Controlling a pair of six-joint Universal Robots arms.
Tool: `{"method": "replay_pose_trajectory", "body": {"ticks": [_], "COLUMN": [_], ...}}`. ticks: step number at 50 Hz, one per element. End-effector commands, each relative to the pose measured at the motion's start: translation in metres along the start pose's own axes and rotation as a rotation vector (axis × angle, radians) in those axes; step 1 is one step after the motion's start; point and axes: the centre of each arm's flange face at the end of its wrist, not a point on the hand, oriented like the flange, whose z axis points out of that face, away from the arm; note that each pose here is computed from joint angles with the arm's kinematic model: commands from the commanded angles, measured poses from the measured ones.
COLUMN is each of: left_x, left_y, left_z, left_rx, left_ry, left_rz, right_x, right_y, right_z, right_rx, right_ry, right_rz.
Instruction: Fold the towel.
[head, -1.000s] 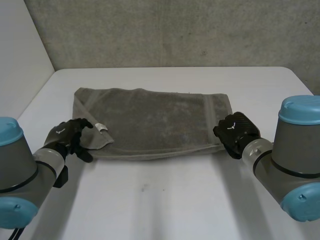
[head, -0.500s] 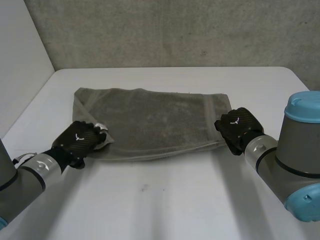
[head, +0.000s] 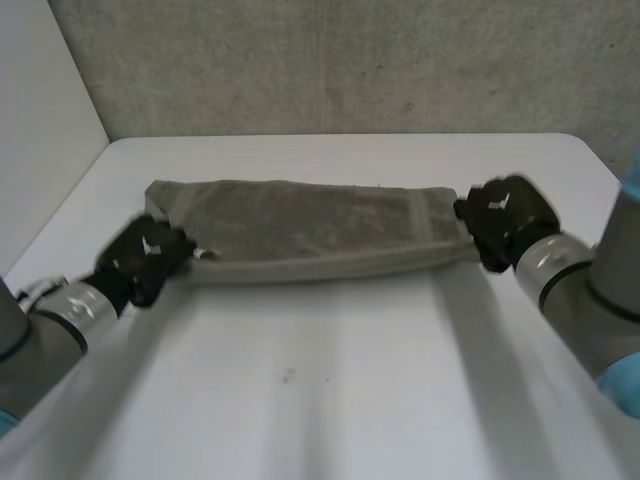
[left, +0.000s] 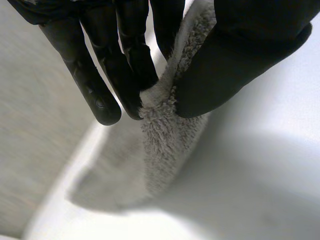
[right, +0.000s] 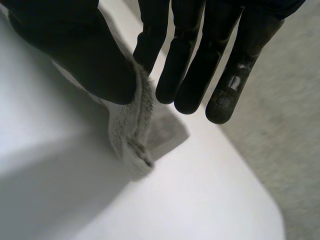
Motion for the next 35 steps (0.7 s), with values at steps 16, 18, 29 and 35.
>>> {"method": "replay_pose_trajectory", "body": {"ticks": [16, 18, 29, 35], "left_x": [-0.123, -0.121, -0.085, -0.101], "left_y": [-0.209, -0.197, -0.093, -0.079], "left_z": [-0.099, -0.086, -0.001, 0.037], "left_rx": [0.327, 0.246, -0.180, -0.202], "left_ry": [-0.316, -0.285, -0.135, -0.203], "left_rz": [-0.295, -0.333, -0.425, -0.342], "right_x": [0.104, 0.099, 0.059, 0.054], "right_y": [-0.161, -0.152, -0.087, -0.072], "right_z": [-0.110, -0.097, -0.013, 0.031], "right_rx": [0.233, 0.191, -0.051, -0.074], "right_ry": [0.157, 0.130, -0.033, 0.016], "right_rz": [-0.118, -0.126, -0.158, -0.179]}}
